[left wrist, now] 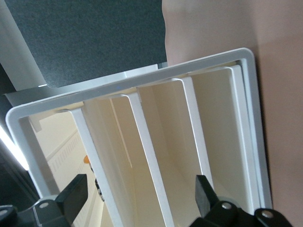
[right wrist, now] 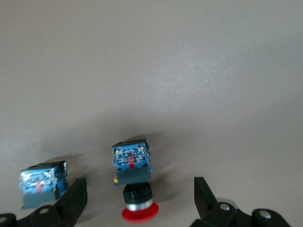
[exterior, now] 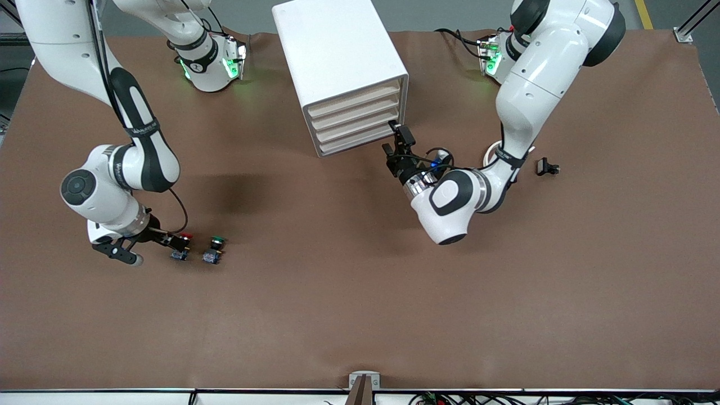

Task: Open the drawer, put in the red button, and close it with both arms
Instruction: 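Grasp the red button with the right gripper while the left gripper grips the drawer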

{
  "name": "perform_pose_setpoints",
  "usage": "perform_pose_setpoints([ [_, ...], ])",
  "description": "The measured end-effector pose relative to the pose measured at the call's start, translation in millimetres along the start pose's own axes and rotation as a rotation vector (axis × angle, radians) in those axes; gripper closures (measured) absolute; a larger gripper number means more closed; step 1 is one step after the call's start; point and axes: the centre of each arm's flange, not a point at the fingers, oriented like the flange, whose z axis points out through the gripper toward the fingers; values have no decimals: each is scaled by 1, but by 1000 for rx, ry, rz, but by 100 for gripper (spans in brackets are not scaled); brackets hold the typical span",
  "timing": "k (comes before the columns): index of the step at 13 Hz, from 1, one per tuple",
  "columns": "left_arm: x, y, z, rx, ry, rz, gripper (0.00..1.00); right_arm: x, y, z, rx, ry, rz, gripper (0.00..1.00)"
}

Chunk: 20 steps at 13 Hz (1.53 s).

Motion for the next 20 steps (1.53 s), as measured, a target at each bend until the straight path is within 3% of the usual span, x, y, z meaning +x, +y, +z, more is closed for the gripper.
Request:
perform_pose_setpoints([
  [2, -4, 6, 16, 16, 24, -19, 4, -1, -1, 15, 0, 18, 3, 0],
  [3, -5, 9, 23, 24, 32, -31, 10, -2, -1, 22, 0, 24, 4, 0],
  [4, -6, 13, 29, 31, 40, -44, 23, -3, -2, 28, -1, 27, 5, 0],
  [13, -26, 18, 85, 103, 80, -77, 30, -7, -15, 37, -1, 26, -13, 1],
  [14, -27, 18, 88, 106, 82, -78, 31, -6, -16, 37, -1, 26, -14, 6],
  [15, -28, 19, 92, 109, 87, -79, 41, -6, -16, 37, -1, 27, -14, 18],
  [16, -28, 19, 96, 111, 94, -80, 53, -6, -16, 37, -1, 27, -14, 24],
  [17, -29, 20, 101, 114, 101, -82, 53, -6, -15, 37, -1, 27, -15, 24],
  [18, -30, 22, 105, 116, 106, -84, 54, -5, -14, 37, -2, 27, -15, 31],
  [20, -29, 27, 113, 120, 116, -91, 57, -5, -13, 38, -5, 27, -15, 54],
])
